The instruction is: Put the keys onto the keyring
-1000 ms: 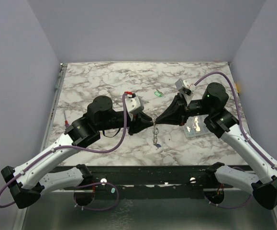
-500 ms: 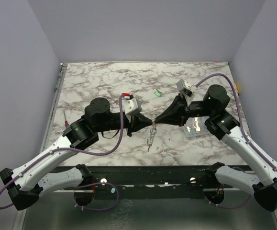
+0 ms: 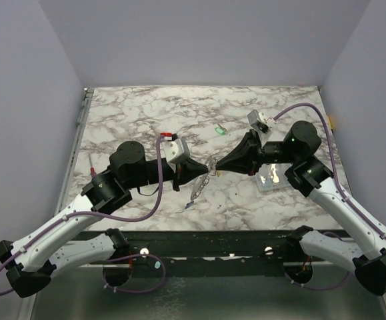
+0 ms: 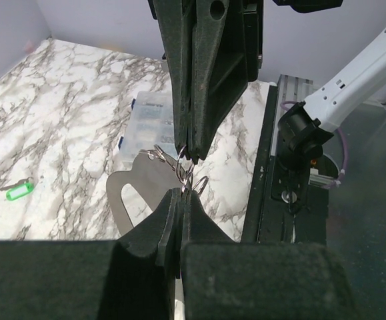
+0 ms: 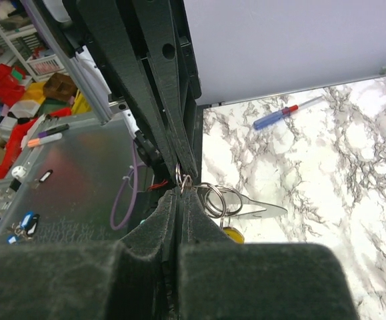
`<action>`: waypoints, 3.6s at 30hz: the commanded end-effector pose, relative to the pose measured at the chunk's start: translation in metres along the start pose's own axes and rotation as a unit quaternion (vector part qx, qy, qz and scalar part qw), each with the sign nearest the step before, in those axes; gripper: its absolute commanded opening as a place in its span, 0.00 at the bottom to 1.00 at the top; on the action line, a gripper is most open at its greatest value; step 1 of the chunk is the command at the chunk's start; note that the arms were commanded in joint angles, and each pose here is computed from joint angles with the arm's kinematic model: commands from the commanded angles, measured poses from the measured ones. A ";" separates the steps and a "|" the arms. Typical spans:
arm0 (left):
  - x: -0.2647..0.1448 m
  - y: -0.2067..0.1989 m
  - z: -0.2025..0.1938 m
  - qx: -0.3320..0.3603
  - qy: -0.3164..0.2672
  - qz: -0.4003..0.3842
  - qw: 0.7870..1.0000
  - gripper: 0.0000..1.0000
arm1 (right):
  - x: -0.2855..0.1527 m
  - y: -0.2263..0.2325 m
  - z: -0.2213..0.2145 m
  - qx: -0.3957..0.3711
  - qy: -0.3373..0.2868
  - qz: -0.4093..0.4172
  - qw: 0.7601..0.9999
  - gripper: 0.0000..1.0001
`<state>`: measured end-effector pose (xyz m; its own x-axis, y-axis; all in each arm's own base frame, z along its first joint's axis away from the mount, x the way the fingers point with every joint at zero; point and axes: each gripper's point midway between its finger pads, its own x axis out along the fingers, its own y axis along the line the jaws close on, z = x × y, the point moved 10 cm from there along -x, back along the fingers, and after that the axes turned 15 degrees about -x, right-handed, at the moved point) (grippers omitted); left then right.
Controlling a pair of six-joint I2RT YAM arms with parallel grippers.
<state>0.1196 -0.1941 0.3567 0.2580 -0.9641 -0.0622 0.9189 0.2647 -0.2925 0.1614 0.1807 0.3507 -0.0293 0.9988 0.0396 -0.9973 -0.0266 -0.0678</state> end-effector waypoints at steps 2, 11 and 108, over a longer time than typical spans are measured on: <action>-0.002 -0.001 0.001 0.005 -0.015 -0.008 1.000 0.00 | 0.003 -0.005 0.002 0.007 -0.017 -0.022 1.000 0.01; -0.005 -0.005 -0.001 0.025 -0.012 -0.033 0.999 0.37 | 0.005 -0.010 0.000 0.014 -0.020 -0.038 0.999 0.01; -0.016 -0.012 -0.020 0.108 -0.186 -0.119 0.969 0.51 | 0.011 -0.009 0.002 0.049 -0.072 -0.011 0.996 0.01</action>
<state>0.1067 -0.1865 0.3459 0.1881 -0.9167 0.3525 0.9748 0.1303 -0.1813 0.1680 0.1916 0.3432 -0.0155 0.9826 0.1852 -0.9974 -0.0282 0.0663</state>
